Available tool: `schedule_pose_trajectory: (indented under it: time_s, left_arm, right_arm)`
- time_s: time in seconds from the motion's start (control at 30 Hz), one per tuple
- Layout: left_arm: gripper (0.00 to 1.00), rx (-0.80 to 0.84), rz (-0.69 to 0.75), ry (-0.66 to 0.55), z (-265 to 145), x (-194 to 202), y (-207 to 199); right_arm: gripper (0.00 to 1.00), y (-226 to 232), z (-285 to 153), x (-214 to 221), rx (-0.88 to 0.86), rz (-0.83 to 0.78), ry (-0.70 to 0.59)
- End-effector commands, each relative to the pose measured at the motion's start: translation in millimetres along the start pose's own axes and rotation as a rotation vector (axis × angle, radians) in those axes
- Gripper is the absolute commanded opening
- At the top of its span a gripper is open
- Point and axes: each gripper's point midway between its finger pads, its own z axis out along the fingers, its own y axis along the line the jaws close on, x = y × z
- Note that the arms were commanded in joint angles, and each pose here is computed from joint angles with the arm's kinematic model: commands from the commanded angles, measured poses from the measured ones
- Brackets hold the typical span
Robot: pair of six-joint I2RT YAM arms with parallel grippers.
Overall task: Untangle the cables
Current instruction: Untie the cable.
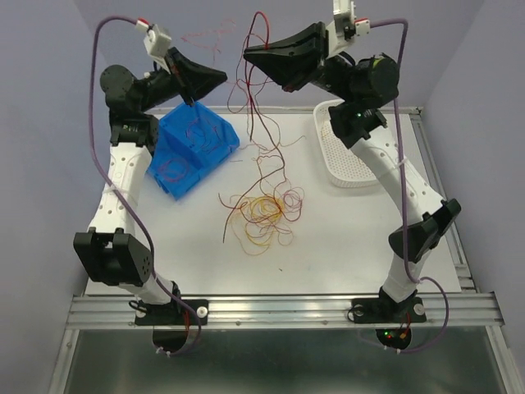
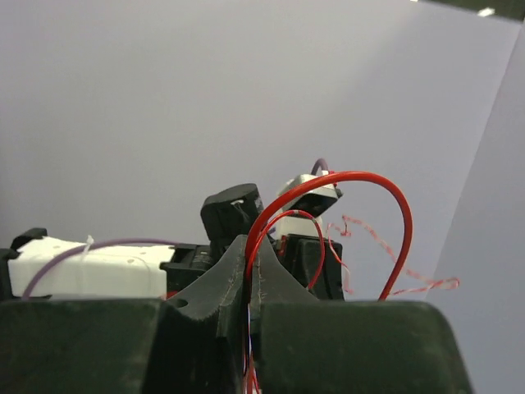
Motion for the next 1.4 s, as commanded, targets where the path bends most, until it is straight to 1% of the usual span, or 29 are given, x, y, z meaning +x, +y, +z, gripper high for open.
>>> schedule_pose_trajectory:
  time_s: [0.0, 0.03, 0.07, 0.13, 0.2, 0.23, 0.3, 0.33, 0.4, 0.43, 0.53, 0.6, 0.67, 0.7, 0.73, 0.8, 0.87, 0.93, 1.0, 1.03, 1.23, 1.27, 1.3, 1.37]
  left_arm:
    - [0.02, 0.262, 0.155, -0.012, 0.6, 10.0, -84.2]
    - [0.04, 0.315, 0.192, -0.026, 0.3, 10.4, -103.2]
    - [0.05, 0.332, 0.171, -0.012, -0.8, 25.0, -106.2]
    - [0.09, 0.378, 0.208, -0.014, -3.5, 29.8, -123.0]
    - [0.13, 0.406, 0.197, -0.004, -2.8, 43.7, -131.5]
    - [0.21, 0.414, 0.209, -0.005, -4.3, 45.4, -135.2]
    - [0.32, 0.429, 0.21, 0.005, -7.4, 56.8, -137.5]
    - [0.47, 0.439, 0.218, 0.008, -9.8, 59.5, -140.0]
    - [0.61, 0.458, 0.215, 0.02, -14.4, 71.5, -142.8]
    - [0.7, 0.463, 0.22, 0.017, -15.3, 72.9, -145.7]
    - [0.78, 0.452, 0.204, 0.009, -10.0, 78.6, -140.5]
    - [0.79, 0.44, 0.197, 0.0, -4.8, 74.6, -135.0]
    - [0.8, 0.415, 0.168, 0.009, 2.6, 79.5, -122.3]
    - [0.81, 0.393, 0.176, -0.006, 7.6, 72.2, -117.0]
    - [0.83, 0.361, 0.175, -0.011, 12.7, 74.2, -106.1]
    - [0.85, 0.343, 0.189, -0.026, 17.6, 68.7, -100.8]
    - [0.85, 0.342, 0.169, -0.018, 23.4, 72.4, -95.3]
    - [0.85, 0.341, 0.181, -0.023, 29.0, 69.0, -91.6]
    - [0.85, 0.3, 0.185, -0.021, 33.0, 68.6, -83.0]
    - [0.85, 0.253, 0.194, -0.014, 35.3, 71.2, -73.2]
    - [0.86, 0.227, 0.224, -0.011, 40.7, 73.5, -70.4]
    - [0.87, 0.196, 0.213, -0.003, 41.7, 75.2, -64.6]
    - [0.87, 0.185, 0.246, -0.002, 41.9, 74.5, -61.9]
    - [0.89, 0.18, 0.255, 0.002, 41.1, 77.4, -61.3]
  right_arm:
    - [0.01, -8.1, -9.1, 29.1, 0.044, 0.027, 0.05]
    - [0.01, -9.8, -12.2, 38.6, 0.052, 0.044, 0.066]
    - [0.0, -8.5, -13.2, 38.7, 0.052, 0.046, 0.068]
    - [0.0, -9.2, -16.9, 49.1, 0.059, 0.075, 0.085]
    - [0.01, -8.1, -19.8, 54.4, 0.061, 0.087, 0.098]
    - [0.01, -7.7, -21.2, 56.1, 0.064, 0.09, 0.101]
    - [0.0, -10.3, -26.4, 64.4, 0.089, 0.096, 0.111]
    - [0.01, -11.1, -27.3, 64.3, 0.097, 0.087, 0.11]
    - [0.0, -10.1, -29.4, 65.1, 0.102, 0.086, 0.114]
    - [0.0, -8.9, -29.3, 66.1, 0.098, 0.094, 0.116]
    - [0.0, -6.5, -28.9, 69.6, 0.077, 0.121, 0.121]
    - [0.01, -3.1, -27.6, 67.6, 0.06, 0.125, 0.107]
    - [0.01, -1.6, -27.1, 65.3, 0.055, 0.148, 0.098]
    - [0.01, 0.2, -26.6, 65.4, 0.043, 0.156, 0.097]
    - [0.0, 1.4, -26.4, 66.3, 0.037, 0.174, 0.098]
    - [0.01, 4.8, -26.0, 65.1, 0.022, 0.179, 0.091]
    - [0.01, 4.8, -26.9, 66.1, 0.022, 0.188, 0.092]
    - [0.0, 6.6, -26.9, 66.7, 0.016, 0.193, 0.091]
    - [0.01, 8.3, -27.1, 66.9, 0.006, 0.196, 0.089]
    - [0.0, 9.1, -27.2, 69.7, 0.002, 0.209, 0.092]
    - [0.0, 9.5, -26.9, 74.4, -0.02, 0.235, 0.084]
    - [0.01, 8.7, -27.1, 76.5, -0.02, 0.239, 0.085]
    - [0.0, 8.4, -27.1, 76.4, -0.017, 0.24, 0.083]
    - [0.01, 8.2, -27.6, 77.6, -0.015, 0.244, 0.083]
